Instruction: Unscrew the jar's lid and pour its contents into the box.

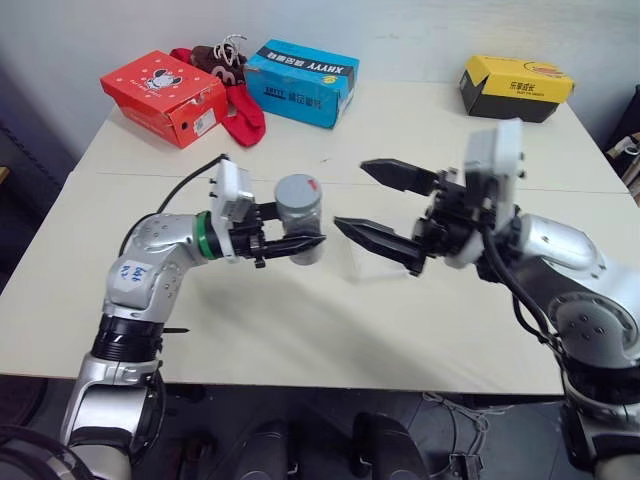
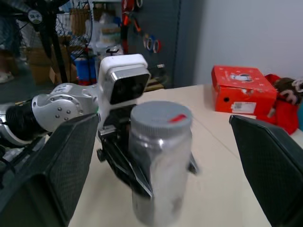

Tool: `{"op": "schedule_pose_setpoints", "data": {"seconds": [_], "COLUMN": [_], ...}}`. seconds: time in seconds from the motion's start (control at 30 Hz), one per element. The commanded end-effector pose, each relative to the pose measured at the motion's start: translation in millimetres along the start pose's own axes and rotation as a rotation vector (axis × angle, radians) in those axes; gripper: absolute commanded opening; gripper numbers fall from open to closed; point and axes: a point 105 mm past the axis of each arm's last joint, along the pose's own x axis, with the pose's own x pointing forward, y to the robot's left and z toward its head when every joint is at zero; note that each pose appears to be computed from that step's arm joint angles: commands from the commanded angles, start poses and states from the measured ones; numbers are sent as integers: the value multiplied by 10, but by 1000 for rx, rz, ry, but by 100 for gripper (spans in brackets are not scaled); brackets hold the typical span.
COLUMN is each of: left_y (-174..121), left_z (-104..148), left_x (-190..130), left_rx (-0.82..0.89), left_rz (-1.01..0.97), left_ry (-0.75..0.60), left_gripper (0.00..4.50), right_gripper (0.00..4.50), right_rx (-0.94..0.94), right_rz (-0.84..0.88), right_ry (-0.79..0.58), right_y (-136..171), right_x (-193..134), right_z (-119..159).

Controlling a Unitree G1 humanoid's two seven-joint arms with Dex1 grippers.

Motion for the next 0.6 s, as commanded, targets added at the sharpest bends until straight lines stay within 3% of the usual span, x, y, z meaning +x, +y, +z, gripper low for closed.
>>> {"op": "schedule_pose_setpoints", "data": {"seconds": [0.03, 0.6], "left_y": [-11, -94], "left_z": [112, 71], "left_x": [39, 124], "left_rx": [70, 92], "left_rz": [-35, -70], "left_ry": [-6, -10], "left_gripper": [232, 232], "right_gripper": [450, 450], "right_rx": [-9, 29], "right_rz": [11, 48], "right_ry": [2, 12], "right_y": [-30, -53], "right_x": [69, 307], "right_z": [47, 61]}}
